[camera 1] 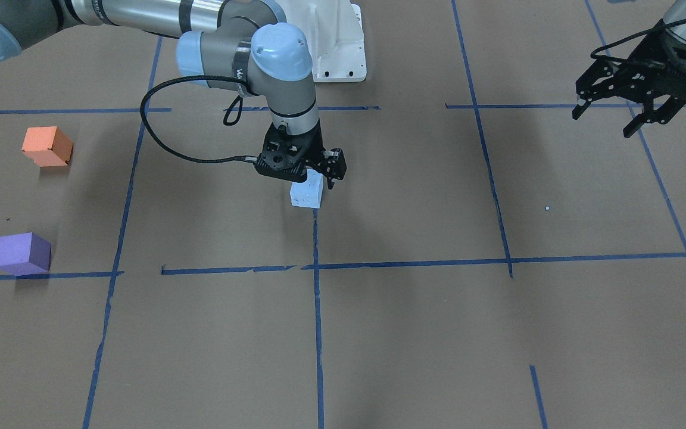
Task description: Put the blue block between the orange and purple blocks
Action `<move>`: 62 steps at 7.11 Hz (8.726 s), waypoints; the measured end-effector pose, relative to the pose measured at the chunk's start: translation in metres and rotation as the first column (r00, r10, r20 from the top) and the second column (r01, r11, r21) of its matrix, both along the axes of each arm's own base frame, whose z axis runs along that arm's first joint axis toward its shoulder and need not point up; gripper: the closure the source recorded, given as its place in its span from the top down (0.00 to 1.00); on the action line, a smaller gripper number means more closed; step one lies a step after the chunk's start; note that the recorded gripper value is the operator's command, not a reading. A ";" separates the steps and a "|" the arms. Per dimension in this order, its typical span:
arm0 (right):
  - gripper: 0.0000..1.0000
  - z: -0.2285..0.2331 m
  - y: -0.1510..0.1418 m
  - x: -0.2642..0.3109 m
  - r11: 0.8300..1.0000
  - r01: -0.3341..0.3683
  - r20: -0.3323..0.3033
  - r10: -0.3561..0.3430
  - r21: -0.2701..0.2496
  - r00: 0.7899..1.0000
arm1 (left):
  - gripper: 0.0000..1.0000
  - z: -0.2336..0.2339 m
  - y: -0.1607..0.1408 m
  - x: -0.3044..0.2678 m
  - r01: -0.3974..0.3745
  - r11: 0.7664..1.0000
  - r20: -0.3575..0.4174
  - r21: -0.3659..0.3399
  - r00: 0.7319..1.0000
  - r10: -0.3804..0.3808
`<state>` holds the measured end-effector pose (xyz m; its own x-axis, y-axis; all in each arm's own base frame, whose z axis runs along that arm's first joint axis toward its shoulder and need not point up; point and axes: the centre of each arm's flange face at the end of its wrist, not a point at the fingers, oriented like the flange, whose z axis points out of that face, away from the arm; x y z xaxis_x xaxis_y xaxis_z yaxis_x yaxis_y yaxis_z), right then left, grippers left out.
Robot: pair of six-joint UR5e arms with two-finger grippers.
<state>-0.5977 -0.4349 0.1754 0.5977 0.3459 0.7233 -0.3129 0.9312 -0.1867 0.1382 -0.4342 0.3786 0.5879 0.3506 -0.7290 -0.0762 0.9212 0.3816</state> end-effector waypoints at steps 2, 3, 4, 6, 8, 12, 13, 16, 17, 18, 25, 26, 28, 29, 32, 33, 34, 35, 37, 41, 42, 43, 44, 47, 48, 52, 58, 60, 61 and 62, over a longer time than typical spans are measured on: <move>1.00 0.003 0.005 -0.009 1.000 0.007 -0.045 -0.007 -0.002 0.999 | 1.00 0.000 0.000 0.000 0.002 1.000 -0.001 -0.003 1.000 -0.002; 1.00 0.005 0.006 -0.010 1.000 0.009 -0.060 -0.010 -0.003 0.998 | 1.00 0.000 0.000 0.000 0.004 1.000 -0.002 -0.005 1.000 -0.004; 1.00 0.010 0.008 -0.013 1.000 0.015 -0.082 -0.015 0.001 0.997 | 1.00 0.000 0.000 0.000 0.005 1.000 -0.002 -0.006 1.000 -0.005; 1.00 0.022 0.018 -0.028 0.999 0.027 -0.127 -0.023 0.030 0.992 | 1.00 -0.001 0.001 0.000 0.005 1.000 -0.003 -0.006 1.000 -0.005; 0.98 0.028 0.022 -0.036 0.998 0.036 -0.147 -0.030 0.044 0.989 | 1.00 -0.001 0.001 0.000 0.005 1.000 -0.003 -0.005 1.000 -0.005; 0.03 0.032 0.026 -0.042 0.998 0.040 -0.156 -0.031 0.053 0.987 | 1.00 -0.002 0.002 -0.002 0.008 1.000 -0.004 -0.006 1.000 -0.008; 0.03 0.028 0.022 -0.035 0.998 0.034 -0.147 -0.026 0.056 0.989 | 1.00 0.000 0.003 -0.002 0.008 1.000 -0.002 -0.009 1.000 -0.008; 0.04 0.046 0.030 0.096 0.996 0.023 -0.116 -0.012 0.089 0.993 | 1.00 0.003 0.003 -0.002 0.008 1.000 0.001 -0.016 1.000 -0.008; 0.04 0.066 0.034 0.149 0.991 0.054 -0.125 -0.039 0.123 0.991 | 1.00 0.004 0.003 -0.002 0.008 1.000 0.002 -0.017 1.000 -0.008; 0.05 0.093 0.033 0.194 0.985 0.097 -0.149 -0.075 0.146 0.986 | 1.00 0.004 0.003 -0.002 0.007 1.000 0.002 -0.018 1.000 -0.007; 0.07 0.322 0.015 0.380 0.928 0.331 -0.225 -0.291 0.171 0.930 | 1.00 0.003 0.003 -0.001 0.008 1.000 0.001 -0.014 1.000 -0.008; 0.08 0.340 0.014 0.380 0.929 0.338 -0.217 -0.302 0.149 0.928 | 1.00 0.002 0.003 -0.002 0.008 1.000 0.000 -0.013 1.000 -0.008; 0.08 0.361 0.012 0.375 0.942 0.324 -0.201 -0.302 0.091 0.932 | 1.00 0.001 0.003 -0.002 0.007 1.000 -0.001 -0.013 1.000 -0.007; 0.10 0.368 0.010 0.372 0.951 0.304 -0.198 -0.286 0.062 0.938 | 1.00 0.001 0.003 -0.002 0.007 1.000 -0.001 -0.012 1.000 -0.007; 0.10 0.392 0.000 0.364 0.964 0.260 -0.177 -0.248 0.051 0.953 | 1.00 0.001 0.004 -0.002 0.009 1.000 -0.001 -0.011 1.000 -0.009; 0.12 0.391 -0.004 0.361 0.970 0.238 -0.166 -0.228 0.047 0.959 | 1.00 0.001 0.004 -0.003 0.010 1.000 -0.001 -0.011 1.000 -0.010; 0.12 0.393 -0.006 0.359 0.974 0.225 -0.163 -0.216 0.037 0.963 | 1.00 0.000 0.004 -0.003 0.010 1.000 -0.001 -0.011 1.000 -0.010; 0.16 0.395 -0.009 0.357 0.977 0.211 -0.163 -0.204 0.024 0.965 | 1.00 0.000 0.004 -0.003 0.010 1.000 -0.002 -0.009 1.000 -0.010; 0.37 0.395 -0.013 0.353 0.981 0.194 -0.162 -0.189 0.014 0.968 | 1.00 -0.001 0.004 -0.003 0.010 1.000 -0.002 -0.008 1.000 -0.010; 0.48 0.394 -0.016 0.350 0.984 0.179 -0.160 -0.176 0.007 0.971 | 1.00 -0.003 0.005 -0.003 0.010 1.000 -0.004 -0.004 1.000 -0.010; 0.49 0.393 -0.015 0.348 0.983 0.183 -0.159 -0.179 0.008 0.971 | 1.00 -0.003 0.005 -0.003 0.010 1.000 -0.004 -0.004 1.000 -0.010; 0.52 0.393 -0.014 0.346 0.983 0.186 -0.159 -0.182 0.008 0.970 | 1.00 -0.003 0.005 -0.003 0.010 1.000 -0.004 -0.005 1.000 -0.010; 0.71 0.393 -0.013 0.345 0.982 0.188 -0.159 -0.185 0.008 0.970 | 1.00 -0.003 0.005 -0.003 0.010 1.000 -0.004 -0.005 1.000 -0.010; 1.00 0.395 -0.012 0.346 0.982 0.187 -0.167 -0.182 0.010 0.969 | 1.00 -0.003 0.005 -0.003 0.010 1.000 -0.004 -0.005 1.000 -0.010; 1.00 0.396 -0.012 0.346 0.983 0.185 -0.170 -0.181 0.009 0.969 | 1.00 -0.003 0.005 -0.003 0.010 1.000 -0.004 -0.005 1.000 -0.010; 1.00 0.369 0.006 0.369 0.983 0.172 -0.142 -0.162 0.063 0.977 | 1.00 -0.001 0.005 -0.004 0.013 1.000 0.001 -0.007 1.000 -0.013; 1.00 0.369 0.002 0.521 0.968 0.142 -0.132 -0.116 0.208 0.984 | 1.00 0.093 0.007 -0.067 -0.055 0.997 0.135 0.048 0.990 0.048; 1.00 0.400 -0.001 0.583 0.954 0.165 -0.120 -0.139 0.252 0.983 | 1.00 0.143 -0.005 -0.109 -0.089 0.993 0.188 0.074 0.979 0.073; 1.00 0.414 0.000 0.606 0.950 0.182 -0.115 -0.157 0.254 0.981 | 1.00 0.158 -0.006 -0.130 -0.080 0.996 0.180 0.045 0.981 0.071; 1.00 0.424 0.003 0.621 0.946 0.210 -0.121 -0.184 0.248 0.975 | 1.00 0.165 -0.004 -0.142 -0.072 0.997 0.143 -0.022 0.987 0.075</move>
